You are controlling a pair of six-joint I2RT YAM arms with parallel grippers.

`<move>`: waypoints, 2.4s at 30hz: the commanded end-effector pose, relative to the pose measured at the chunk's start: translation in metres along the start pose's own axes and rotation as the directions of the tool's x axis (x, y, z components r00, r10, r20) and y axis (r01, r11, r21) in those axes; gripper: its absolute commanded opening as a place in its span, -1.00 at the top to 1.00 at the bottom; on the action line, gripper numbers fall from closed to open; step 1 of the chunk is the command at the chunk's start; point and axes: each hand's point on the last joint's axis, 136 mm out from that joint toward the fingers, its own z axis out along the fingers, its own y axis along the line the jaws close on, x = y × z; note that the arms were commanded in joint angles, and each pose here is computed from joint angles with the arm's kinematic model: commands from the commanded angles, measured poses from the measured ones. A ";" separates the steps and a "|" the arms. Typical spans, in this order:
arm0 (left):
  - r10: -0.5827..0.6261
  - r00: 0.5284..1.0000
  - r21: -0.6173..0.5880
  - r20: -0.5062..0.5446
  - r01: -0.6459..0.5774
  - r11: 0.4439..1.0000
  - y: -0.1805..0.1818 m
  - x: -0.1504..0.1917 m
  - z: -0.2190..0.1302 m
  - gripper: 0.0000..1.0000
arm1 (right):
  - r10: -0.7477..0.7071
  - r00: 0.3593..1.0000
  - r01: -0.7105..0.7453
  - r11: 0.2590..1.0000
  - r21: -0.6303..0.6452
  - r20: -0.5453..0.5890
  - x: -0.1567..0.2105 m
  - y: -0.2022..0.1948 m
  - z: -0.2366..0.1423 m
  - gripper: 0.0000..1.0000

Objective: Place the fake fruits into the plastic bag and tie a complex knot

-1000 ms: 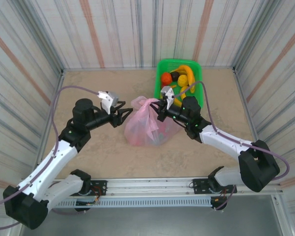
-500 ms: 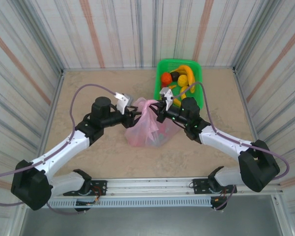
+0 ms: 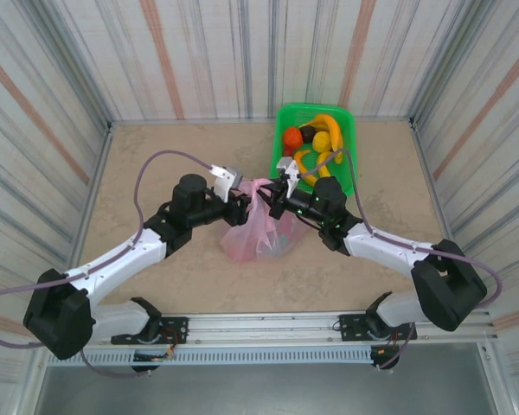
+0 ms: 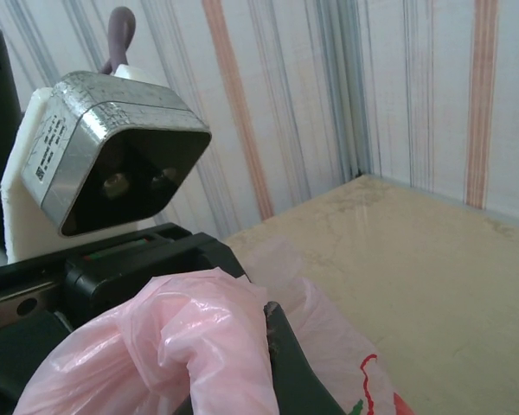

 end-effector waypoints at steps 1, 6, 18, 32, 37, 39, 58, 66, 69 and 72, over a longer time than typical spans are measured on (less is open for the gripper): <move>-0.004 0.999 0.030 0.049 0.002 1.000 -0.008 -0.008 0.002 -0.32 | 0.027 0.997 -0.026 1.000 -0.013 0.067 -0.009 0.003 0.006 1.00; -0.010 0.998 0.023 0.068 0.009 1.000 -0.007 -0.010 0.001 -0.33 | 0.046 0.993 -0.046 0.999 -0.004 0.105 -0.012 0.002 0.012 1.00; -0.010 0.996 -0.012 0.089 0.011 1.000 0.001 -0.007 0.000 -0.37 | 0.109 0.981 -0.105 0.994 -0.035 0.162 -0.014 0.005 0.018 1.00; 0.052 0.997 -0.083 0.053 -0.047 0.995 0.016 -0.003 -0.031 -0.57 | 0.105 0.983 -0.104 0.994 -0.019 0.153 -0.007 0.000 0.012 1.00; 0.081 0.996 -0.101 0.049 -0.076 0.992 0.018 -0.005 -0.059 -0.67 | 0.103 0.983 -0.101 0.995 -0.021 0.155 -0.008 0.000 0.011 1.00; 0.078 0.995 -0.117 0.062 -0.070 0.991 0.022 -0.009 -0.072 -0.69 | 0.102 0.982 -0.099 0.995 -0.025 0.157 -0.009 0.000 0.011 1.00; -0.757 0.653 0.178 0.025 0.742 0.646 0.030 -0.079 -0.093 -0.35 | 0.093 0.983 -0.088 0.995 -0.036 0.157 -0.010 0.003 0.009 1.00; -0.846 0.524 0.197 -0.097 0.843 0.500 0.007 -0.069 -0.070 -0.18 | 0.092 0.984 -0.087 0.995 -0.040 0.156 -0.011 0.004 0.009 1.00; -0.861 0.490 0.168 -0.136 0.868 0.468 0.007 -0.059 -0.060 -0.11 | 0.091 0.984 -0.085 0.995 -0.043 0.153 -0.010 0.005 0.009 1.00; -0.870 0.476 0.155 -0.130 0.876 0.456 0.012 -0.052 -0.055 -0.06 | 0.089 0.985 -0.083 0.996 -0.045 0.151 -0.010 0.006 0.009 1.00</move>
